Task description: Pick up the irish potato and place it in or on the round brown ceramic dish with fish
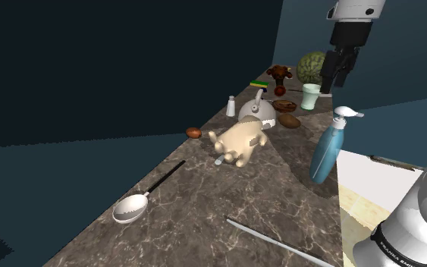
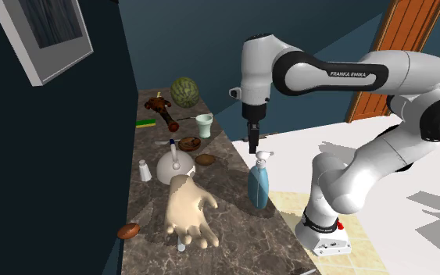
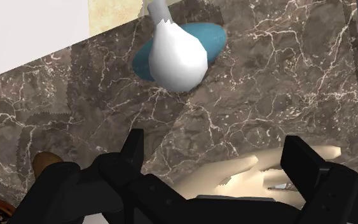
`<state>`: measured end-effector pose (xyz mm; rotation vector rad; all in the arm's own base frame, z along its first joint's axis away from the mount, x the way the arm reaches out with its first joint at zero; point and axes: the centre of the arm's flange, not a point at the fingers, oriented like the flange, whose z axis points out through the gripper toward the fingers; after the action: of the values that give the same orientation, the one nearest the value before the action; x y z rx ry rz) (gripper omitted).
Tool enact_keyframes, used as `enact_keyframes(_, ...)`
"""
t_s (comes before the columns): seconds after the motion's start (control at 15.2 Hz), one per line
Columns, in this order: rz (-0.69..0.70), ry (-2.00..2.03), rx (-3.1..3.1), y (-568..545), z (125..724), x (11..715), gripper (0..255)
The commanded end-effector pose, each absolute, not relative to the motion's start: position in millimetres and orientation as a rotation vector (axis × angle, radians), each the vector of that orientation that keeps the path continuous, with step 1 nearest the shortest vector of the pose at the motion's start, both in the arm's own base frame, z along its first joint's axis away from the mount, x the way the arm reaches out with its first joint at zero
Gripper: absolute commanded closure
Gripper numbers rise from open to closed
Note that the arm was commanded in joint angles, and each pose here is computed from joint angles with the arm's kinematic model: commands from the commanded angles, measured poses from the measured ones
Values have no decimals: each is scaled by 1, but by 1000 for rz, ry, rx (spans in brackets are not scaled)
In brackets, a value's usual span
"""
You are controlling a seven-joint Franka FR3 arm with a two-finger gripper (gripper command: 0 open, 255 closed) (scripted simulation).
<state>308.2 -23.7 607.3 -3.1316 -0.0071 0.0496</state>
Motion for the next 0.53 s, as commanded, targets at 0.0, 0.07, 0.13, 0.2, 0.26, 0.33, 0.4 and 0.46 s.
enact_keyframes(0.0, 50, -7, -3132, -24, 607, 308, 0)
enact_keyframes(0.07, 43, -13, -3136, -31, 599, 314, 0)
enact_keyframes(0.13, 36, -18, -3140, -38, 590, 319, 0)
enact_keyframes(0.2, 29, -24, -3144, -46, 582, 324, 0)
enact_keyframes(0.26, 22, -30, -3148, -53, 573, 330, 0)
enact_keyframes(0.33, 15, -35, -3152, -61, 565, 336, 0)
enact_keyframes(0.4, 8, -41, -3156, -68, 557, 341, 0)
enact_keyframes(0.46, 1, -47, -3160, -76, 549, 347, 0)
